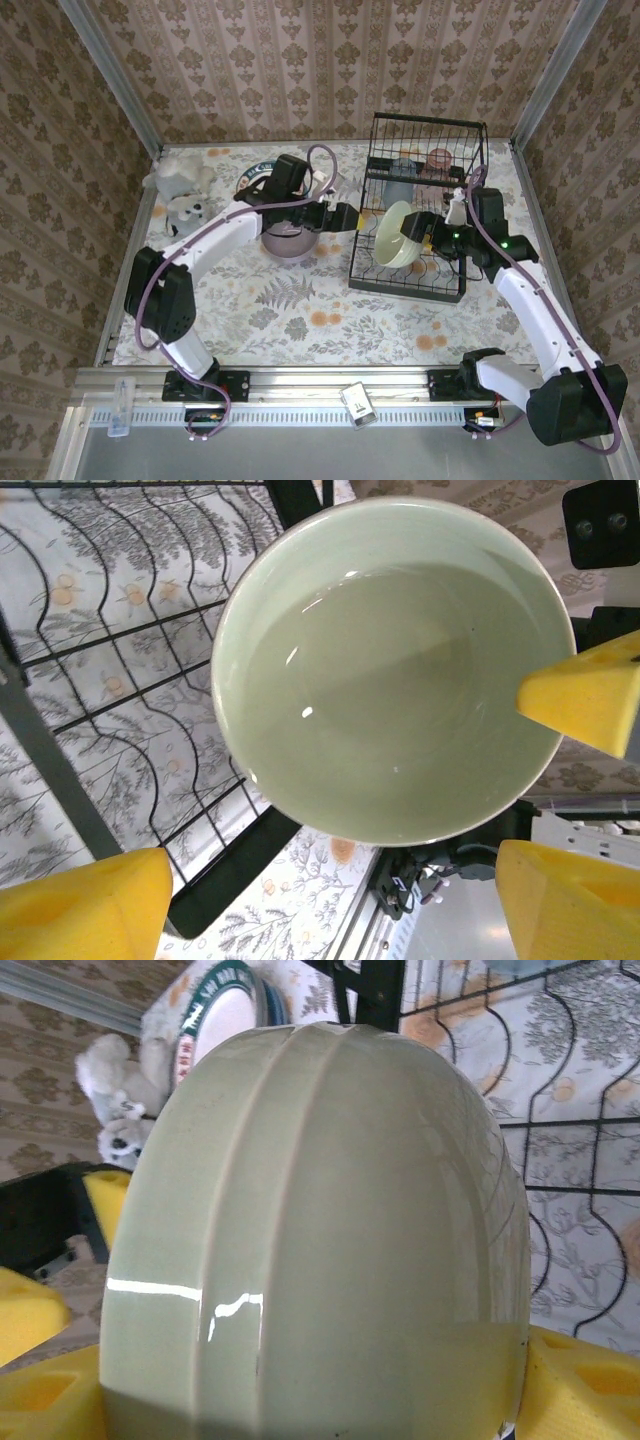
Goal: Unload the mixed dishes from the dish rack
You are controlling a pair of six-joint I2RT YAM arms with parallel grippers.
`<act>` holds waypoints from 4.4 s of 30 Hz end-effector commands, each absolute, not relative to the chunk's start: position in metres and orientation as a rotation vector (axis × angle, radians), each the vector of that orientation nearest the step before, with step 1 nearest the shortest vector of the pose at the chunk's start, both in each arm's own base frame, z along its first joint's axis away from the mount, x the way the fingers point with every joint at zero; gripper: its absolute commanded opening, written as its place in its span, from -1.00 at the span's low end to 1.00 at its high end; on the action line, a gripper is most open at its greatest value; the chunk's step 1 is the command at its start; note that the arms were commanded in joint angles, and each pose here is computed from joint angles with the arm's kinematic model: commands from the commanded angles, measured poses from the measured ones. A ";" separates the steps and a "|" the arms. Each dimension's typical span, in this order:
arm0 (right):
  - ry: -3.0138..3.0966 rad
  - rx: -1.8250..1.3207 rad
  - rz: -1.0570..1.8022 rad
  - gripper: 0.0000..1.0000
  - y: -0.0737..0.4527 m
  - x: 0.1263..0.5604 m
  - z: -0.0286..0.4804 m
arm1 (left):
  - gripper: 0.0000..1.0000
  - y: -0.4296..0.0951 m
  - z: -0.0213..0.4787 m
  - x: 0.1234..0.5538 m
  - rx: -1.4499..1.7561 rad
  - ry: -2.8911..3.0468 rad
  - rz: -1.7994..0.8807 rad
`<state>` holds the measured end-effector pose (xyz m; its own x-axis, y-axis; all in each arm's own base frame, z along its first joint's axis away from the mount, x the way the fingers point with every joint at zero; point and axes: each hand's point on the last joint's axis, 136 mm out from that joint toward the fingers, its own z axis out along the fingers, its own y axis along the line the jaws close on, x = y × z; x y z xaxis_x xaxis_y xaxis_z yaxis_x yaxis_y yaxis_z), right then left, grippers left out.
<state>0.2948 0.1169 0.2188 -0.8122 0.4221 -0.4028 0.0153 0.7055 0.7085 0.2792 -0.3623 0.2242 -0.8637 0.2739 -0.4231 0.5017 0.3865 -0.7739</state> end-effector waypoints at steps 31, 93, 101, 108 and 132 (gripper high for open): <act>1.928 0.149 1.383 -1.00 0.144 0.273 0.346 | 0.12 -0.395 0.249 0.278 0.706 2.394 -1.683; 1.720 0.168 0.864 1.00 0.091 0.269 0.280 | -1.00 -0.112 0.248 0.271 -0.117 2.608 -0.602; 1.654 0.191 0.769 1.00 0.077 0.252 0.256 | -1.00 -0.129 0.212 0.320 -0.074 2.692 -0.530; 1.615 0.207 0.734 1.00 0.069 0.246 0.249 | -1.00 -0.141 0.190 0.352 -0.045 2.741 -0.471; 1.619 0.200 0.717 1.00 0.069 0.251 0.245 | -1.00 -0.154 0.133 0.370 -0.009 2.852 -0.316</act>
